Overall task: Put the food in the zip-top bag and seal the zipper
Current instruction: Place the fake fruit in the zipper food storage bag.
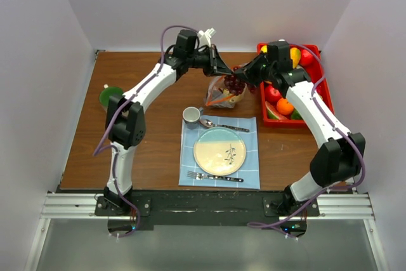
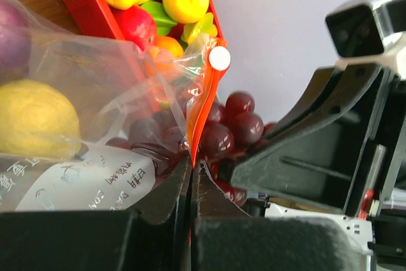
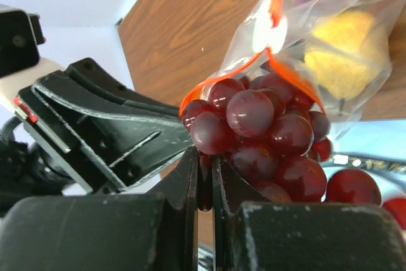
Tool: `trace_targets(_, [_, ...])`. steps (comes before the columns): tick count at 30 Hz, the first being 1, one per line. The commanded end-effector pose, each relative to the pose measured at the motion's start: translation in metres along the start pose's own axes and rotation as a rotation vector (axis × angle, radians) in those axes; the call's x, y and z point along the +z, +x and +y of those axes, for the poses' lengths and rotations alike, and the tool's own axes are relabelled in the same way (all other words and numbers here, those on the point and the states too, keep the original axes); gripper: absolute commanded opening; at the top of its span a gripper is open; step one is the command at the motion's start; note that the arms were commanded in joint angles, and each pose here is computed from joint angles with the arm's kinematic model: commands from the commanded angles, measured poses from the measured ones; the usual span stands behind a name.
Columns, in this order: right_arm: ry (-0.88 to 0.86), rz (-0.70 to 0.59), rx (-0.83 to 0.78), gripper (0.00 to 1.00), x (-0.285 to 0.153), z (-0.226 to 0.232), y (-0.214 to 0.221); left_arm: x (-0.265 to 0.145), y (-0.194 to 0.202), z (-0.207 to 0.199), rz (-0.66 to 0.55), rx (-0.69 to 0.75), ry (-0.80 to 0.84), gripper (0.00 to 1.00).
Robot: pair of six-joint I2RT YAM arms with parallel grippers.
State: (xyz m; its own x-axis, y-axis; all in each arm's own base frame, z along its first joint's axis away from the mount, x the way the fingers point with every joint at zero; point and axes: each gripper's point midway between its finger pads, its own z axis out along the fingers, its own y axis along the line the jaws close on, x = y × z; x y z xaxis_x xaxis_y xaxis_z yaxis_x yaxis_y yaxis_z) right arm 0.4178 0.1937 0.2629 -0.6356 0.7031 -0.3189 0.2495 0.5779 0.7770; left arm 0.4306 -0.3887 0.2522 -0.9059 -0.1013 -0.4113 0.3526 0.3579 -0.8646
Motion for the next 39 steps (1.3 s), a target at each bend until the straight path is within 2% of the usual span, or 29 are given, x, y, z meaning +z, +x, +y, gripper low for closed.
trace_targets(1, [-0.036, -0.105, 0.119, 0.00, -0.015, 0.032, -0.009, -0.009, -0.005, -0.053, -0.054, 0.048, 0.106, 0.00])
trace_targets(7, [0.008, -0.150, 0.223, 0.00, -0.004, 0.022, -0.004, -0.018, -0.007, -0.075, -0.132, 0.008, 0.182, 0.00])
trace_targets(14, [0.071, -0.214, 0.381, 0.00, 0.012, 0.003, -0.014, -0.018, 0.003, -0.087, -0.117, -0.019, 0.223, 0.00])
trace_targets(19, [0.077, -0.257, 0.436, 0.00, 0.009, 0.002, -0.029, -0.030, -0.003, -0.102, -0.138, 0.022, 0.241, 0.00])
trace_targets(26, [0.170, -0.376, 0.318, 0.00, -0.004, -0.005, -0.051, -0.026, 0.006, -0.116, -0.062, -0.023, 0.335, 0.00])
trace_targets(31, [0.224, -0.469, 0.227, 0.00, -0.017, -0.008, -0.051, -0.025, -0.003, -0.125, -0.074, -0.046, 0.403, 0.00])
trace_targets(35, [0.302, -0.582, 0.025, 0.00, -0.031, 0.002, -0.047, -0.023, -0.008, -0.129, -0.080, -0.057, 0.430, 0.00])
trace_targets(39, [0.350, -0.581, -0.111, 0.00, -0.027, -0.001, -0.038, -0.013, -0.011, -0.116, -0.088, -0.078, 0.442, 0.00])
